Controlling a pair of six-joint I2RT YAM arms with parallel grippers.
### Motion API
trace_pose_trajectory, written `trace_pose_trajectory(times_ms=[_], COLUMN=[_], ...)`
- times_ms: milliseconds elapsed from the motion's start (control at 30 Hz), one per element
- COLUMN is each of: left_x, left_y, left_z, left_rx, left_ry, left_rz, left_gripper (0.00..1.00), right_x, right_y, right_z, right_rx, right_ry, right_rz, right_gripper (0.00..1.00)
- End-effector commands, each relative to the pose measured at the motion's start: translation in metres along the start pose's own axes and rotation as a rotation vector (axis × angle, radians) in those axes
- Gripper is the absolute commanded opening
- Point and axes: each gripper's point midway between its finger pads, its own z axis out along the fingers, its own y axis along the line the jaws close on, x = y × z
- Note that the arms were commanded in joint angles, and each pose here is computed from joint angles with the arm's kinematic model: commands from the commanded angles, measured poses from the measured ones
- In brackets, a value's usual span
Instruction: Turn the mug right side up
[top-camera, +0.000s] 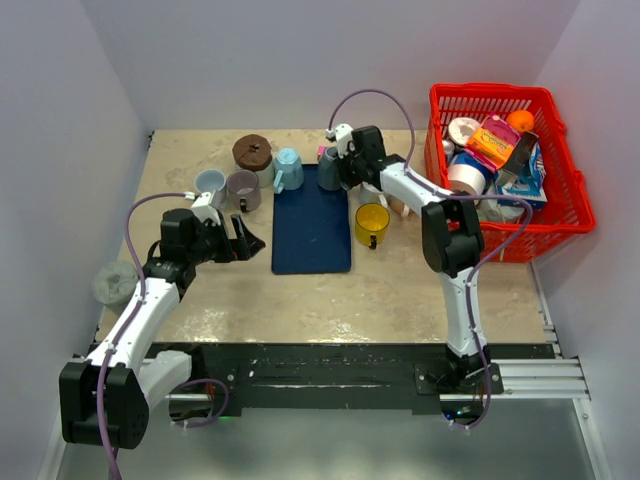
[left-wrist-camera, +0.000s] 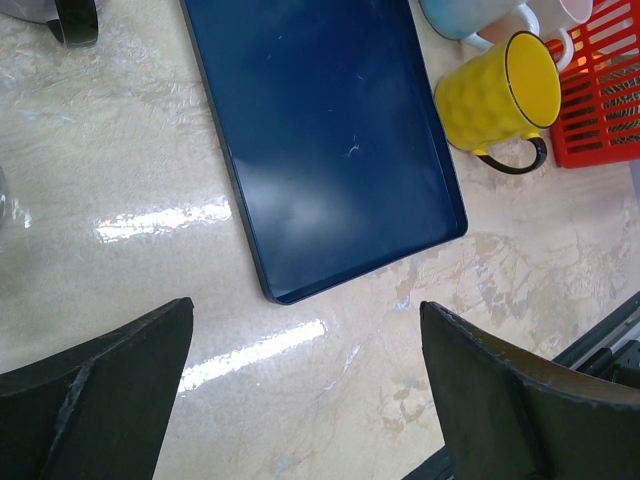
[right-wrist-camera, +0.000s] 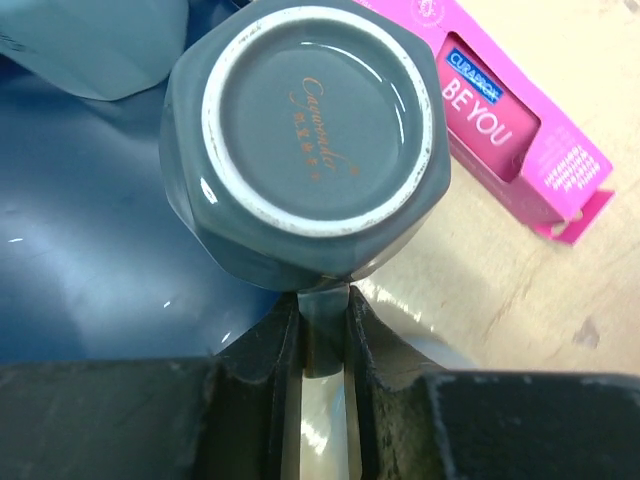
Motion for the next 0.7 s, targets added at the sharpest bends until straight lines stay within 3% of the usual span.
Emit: trace_pose_trajectory(times_ms=[0, 300, 567, 667], left_x=[-0.017, -0.022, -0.064, -0.075], left_y=[-0.007, -0.024, -0.115, -0.159], left_z=[-0.002, -0.009, -0.040, -0.055], left_rx=[0.026, 0.101, 0.483, 0.634], left_ry=[-0.045, -0.075, -0.205, -0.257], left_rz=[0.027, 0.048, 0.009, 0.023], left_gripper=[0.99, 0.99, 0.99, 0.99], right_x=[-0.120, -0.152, -0.179, -0.183], right_y=[-0.017, 0.030, 0.106, 0.145], right_z=[-0.091, -0.192, -0.330, -0.358], right_rx=[0.049, -0.171, -0.503, -0.599], right_ry=[-0.325, -0.490, -0.754, -0.809], right_rz=[0.090, 0.309, 0.564, 0.621], right_gripper=[0.00, 0.00, 0.00, 0.00])
